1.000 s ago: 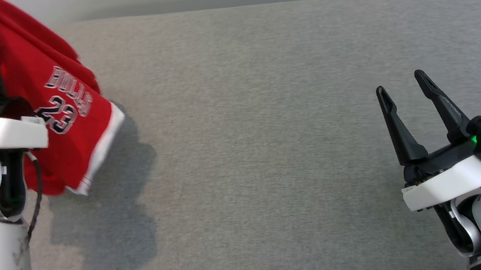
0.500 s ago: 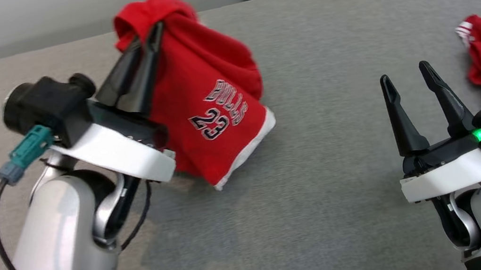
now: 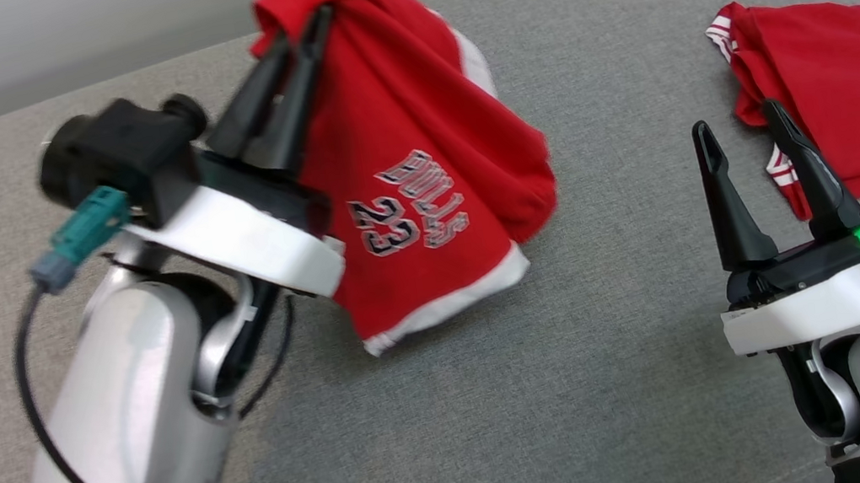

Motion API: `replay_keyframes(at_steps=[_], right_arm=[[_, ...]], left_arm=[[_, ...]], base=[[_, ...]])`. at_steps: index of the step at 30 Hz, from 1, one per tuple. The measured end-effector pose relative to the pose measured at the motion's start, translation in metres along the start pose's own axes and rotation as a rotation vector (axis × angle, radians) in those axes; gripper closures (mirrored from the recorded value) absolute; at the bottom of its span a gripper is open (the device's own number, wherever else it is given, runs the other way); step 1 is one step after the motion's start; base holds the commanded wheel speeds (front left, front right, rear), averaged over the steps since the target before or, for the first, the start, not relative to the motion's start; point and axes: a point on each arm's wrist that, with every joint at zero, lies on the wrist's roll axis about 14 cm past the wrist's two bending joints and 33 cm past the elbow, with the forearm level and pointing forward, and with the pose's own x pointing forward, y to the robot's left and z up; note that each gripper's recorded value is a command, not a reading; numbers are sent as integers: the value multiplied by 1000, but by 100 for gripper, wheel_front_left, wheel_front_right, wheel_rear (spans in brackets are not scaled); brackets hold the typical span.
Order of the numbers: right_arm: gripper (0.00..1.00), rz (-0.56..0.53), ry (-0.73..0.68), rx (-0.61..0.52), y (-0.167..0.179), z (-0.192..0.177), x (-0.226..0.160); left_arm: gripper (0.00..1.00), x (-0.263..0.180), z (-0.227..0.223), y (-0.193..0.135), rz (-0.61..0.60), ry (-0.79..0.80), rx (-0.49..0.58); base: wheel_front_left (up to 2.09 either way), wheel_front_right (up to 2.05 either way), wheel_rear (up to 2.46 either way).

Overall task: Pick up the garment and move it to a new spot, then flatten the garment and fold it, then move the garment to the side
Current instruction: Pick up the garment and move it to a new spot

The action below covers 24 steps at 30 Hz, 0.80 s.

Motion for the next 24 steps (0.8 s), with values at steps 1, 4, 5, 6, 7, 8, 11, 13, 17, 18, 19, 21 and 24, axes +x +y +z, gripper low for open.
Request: replay_keyframes(at_steps=[1,4,5,6,7,8,11,13,17,18,19,21,24], right_arm=[[0,2,-1,2,1,0,0],[0,13,-1,10,6,-1,1],[0,20,1,14,8,-1,1],[0,25,3,20,11,-2,2],[0,39,4,29,16,-4,3],[0,45,6,31,18,-4,3],[0,53,3,38,20,-4,7],[0,41,3,35,15,-4,7],[0,-1,4,28,0,-3,5],[0,-16,4,26,-6,-3,3],[0,-30,5,21,-11,-3,2],[0,-60,7,13,-22,-2,-1],[0,-93,12,5,-33,-3,-5]], left_arm=[[100,-2,2,8,23,-1,12],[100,-9,9,26,75,-2,46],[100,-12,11,29,83,-2,54],[100,-14,11,31,88,4,60],[100,-16,13,31,91,7,65],[100,-16,12,29,89,10,64],[100,-5,-19,0,28,88,-3],[100,-1,-44,-12,0,151,-9],[100,1,-98,-27,-33,275,-34],[100,1,-109,-32,-44,299,-36],[100,2,-119,-37,-57,315,-37],[24,6,-132,-48,-92,327,-12],[0,8,-148,-69,-158,348,-23]], base=[[0,0,0],[0,0,0],[0,0,0],[0,0,0],[0,0,0],[0,0,0],[0,0,0],[0,0,0],[0,0,0],[0,0,0],[0,0,0],[0,0,0],[0,0,0]])
